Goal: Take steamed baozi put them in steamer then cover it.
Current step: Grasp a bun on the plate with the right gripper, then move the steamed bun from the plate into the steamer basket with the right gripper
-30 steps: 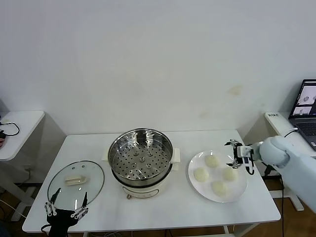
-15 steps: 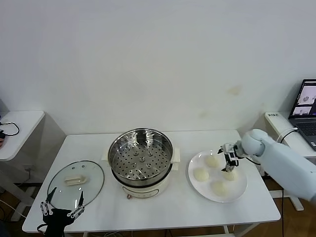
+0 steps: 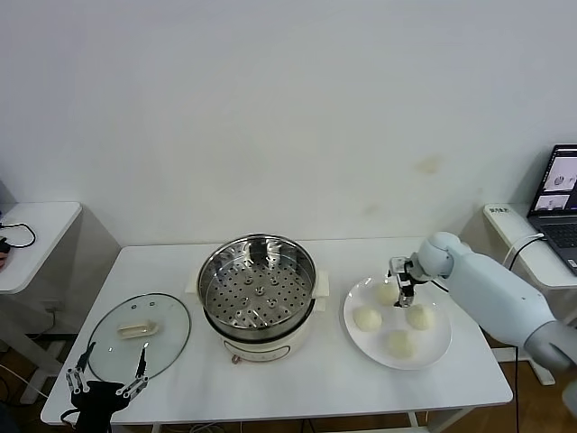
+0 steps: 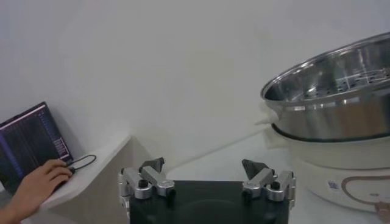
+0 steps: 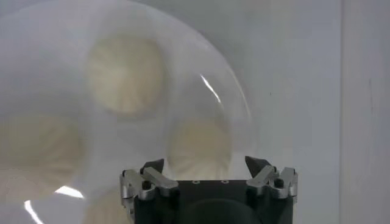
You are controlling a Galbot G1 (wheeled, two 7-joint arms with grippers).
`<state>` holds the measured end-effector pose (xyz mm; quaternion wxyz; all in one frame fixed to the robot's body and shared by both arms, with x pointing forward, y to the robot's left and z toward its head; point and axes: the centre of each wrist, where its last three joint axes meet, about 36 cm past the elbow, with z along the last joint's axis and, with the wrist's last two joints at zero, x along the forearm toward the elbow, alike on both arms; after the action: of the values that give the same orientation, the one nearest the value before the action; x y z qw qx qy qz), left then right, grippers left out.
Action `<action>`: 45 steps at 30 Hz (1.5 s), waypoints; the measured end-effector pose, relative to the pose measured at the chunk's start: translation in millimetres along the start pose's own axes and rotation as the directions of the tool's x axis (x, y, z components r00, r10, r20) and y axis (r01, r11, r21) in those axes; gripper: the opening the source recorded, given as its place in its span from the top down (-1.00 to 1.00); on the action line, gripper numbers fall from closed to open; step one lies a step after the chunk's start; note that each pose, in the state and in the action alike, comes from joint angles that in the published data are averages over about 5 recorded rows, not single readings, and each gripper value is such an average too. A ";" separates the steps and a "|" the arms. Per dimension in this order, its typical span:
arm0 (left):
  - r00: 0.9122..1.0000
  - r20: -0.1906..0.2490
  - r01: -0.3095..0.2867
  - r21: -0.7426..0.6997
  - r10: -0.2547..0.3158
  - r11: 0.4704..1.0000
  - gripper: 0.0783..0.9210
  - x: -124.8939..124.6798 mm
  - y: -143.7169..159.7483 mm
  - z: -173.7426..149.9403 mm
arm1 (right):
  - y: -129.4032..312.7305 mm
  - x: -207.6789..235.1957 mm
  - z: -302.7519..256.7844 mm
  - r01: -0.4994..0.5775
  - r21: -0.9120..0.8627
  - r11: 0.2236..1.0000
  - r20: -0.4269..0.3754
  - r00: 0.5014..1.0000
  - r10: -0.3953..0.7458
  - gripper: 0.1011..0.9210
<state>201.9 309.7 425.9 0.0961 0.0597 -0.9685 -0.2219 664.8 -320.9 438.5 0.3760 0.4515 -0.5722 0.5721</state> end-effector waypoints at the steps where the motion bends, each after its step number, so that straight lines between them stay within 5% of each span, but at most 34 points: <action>1: 1.000 0.000 0.000 0.000 0.000 1.000 -0.77 -0.1 -0.1 0.0 | -0.2 -0.5 -0.3 0.001 0.000 1.000 -0.002 1.000 -0.001 -0.62; 8: 1.000 0.002 0.000 0.001 0.000 1.000 -0.77 0.2 -0.7 -0.4 | -2.2 -0.8 -1.6 0.002 0.001 1.000 -0.009 1.000 -0.002 -0.32; 19: 1.000 0.006 0.000 -0.002 0.000 1.000 -0.77 0.8 0.1 -2.1 | -8.6 22.3 -2.4 0.020 0.010 1.000 0.003 1.000 -0.020 -0.26; 34: 0.999 0.029 -0.018 -0.002 0.018 1.000 -0.77 -6.2 -2.8 -4.4 | -71.0 154.4 -43.2 -0.084 0.072 0.994 0.116 0.990 0.075 -0.28; 45: 0.999 0.034 -0.005 -0.004 0.005 1.000 -0.77 -14.1 2.5 -1.6 | -102.0 208.6 -148.9 -0.149 0.242 0.959 0.223 0.970 0.095 -0.28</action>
<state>215.7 313.5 426.2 0.0805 0.0534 -0.9697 -0.2244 684.0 -184.6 677.5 0.2160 0.5177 -0.5564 0.6130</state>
